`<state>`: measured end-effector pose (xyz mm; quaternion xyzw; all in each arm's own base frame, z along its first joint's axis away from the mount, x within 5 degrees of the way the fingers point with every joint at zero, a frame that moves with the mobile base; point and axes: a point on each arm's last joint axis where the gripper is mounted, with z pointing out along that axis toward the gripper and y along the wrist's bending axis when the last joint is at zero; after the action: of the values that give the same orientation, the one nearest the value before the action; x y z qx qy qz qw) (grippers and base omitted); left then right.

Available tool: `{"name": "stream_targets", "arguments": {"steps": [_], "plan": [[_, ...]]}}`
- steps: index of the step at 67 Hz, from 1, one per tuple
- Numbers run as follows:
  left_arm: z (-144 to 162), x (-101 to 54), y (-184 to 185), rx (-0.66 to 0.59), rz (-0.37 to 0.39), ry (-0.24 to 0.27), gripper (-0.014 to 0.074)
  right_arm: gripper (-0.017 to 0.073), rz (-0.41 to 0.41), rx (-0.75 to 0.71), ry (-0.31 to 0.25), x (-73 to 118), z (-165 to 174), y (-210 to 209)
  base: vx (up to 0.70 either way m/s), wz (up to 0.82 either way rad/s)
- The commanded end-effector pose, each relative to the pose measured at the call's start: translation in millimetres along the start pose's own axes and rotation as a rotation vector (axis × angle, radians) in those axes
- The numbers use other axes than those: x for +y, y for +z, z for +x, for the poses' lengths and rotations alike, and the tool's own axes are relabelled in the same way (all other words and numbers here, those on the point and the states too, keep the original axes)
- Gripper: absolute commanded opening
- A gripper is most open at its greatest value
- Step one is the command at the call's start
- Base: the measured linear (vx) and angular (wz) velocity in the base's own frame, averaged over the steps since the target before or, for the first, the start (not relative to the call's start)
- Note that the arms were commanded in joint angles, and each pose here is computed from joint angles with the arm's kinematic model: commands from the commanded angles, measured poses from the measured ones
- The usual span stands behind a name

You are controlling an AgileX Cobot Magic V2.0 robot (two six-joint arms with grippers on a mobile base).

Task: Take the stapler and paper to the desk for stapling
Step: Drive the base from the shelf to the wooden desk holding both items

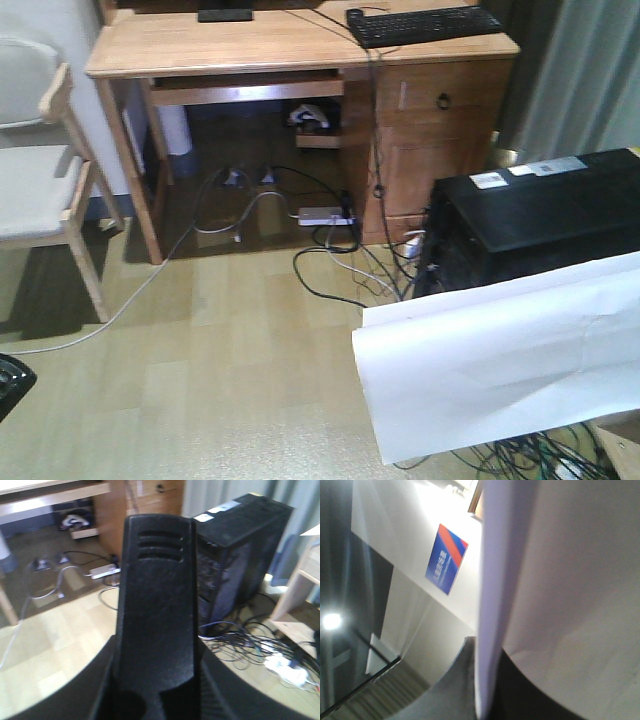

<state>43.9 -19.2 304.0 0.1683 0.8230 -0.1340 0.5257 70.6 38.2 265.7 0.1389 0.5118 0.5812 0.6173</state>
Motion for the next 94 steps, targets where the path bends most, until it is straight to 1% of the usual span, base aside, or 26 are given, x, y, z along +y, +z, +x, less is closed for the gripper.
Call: {"name": "stream_targets", "arguments": {"steps": [1,33,94], "plan": [[-17.0,-1.5,-4.8,-0.126,0.017,0.003,-0.0007,-0.0006,-0.077,-0.018,-0.004,11.8,-5.1,4.3,0.1,0.38],[-17.0,-1.5,-4.8,-0.126,0.017,0.003,-0.0007,-0.0006,-0.077,-0.018,-0.004,11.8,-5.1,4.3,0.13,0.27],[-17.0,-1.5,-4.8,-0.126,0.017,0.003,-0.0007,-0.0006,-0.077,-0.018,-0.004,11.8,-5.1,4.3,0.25,0.02]]}}
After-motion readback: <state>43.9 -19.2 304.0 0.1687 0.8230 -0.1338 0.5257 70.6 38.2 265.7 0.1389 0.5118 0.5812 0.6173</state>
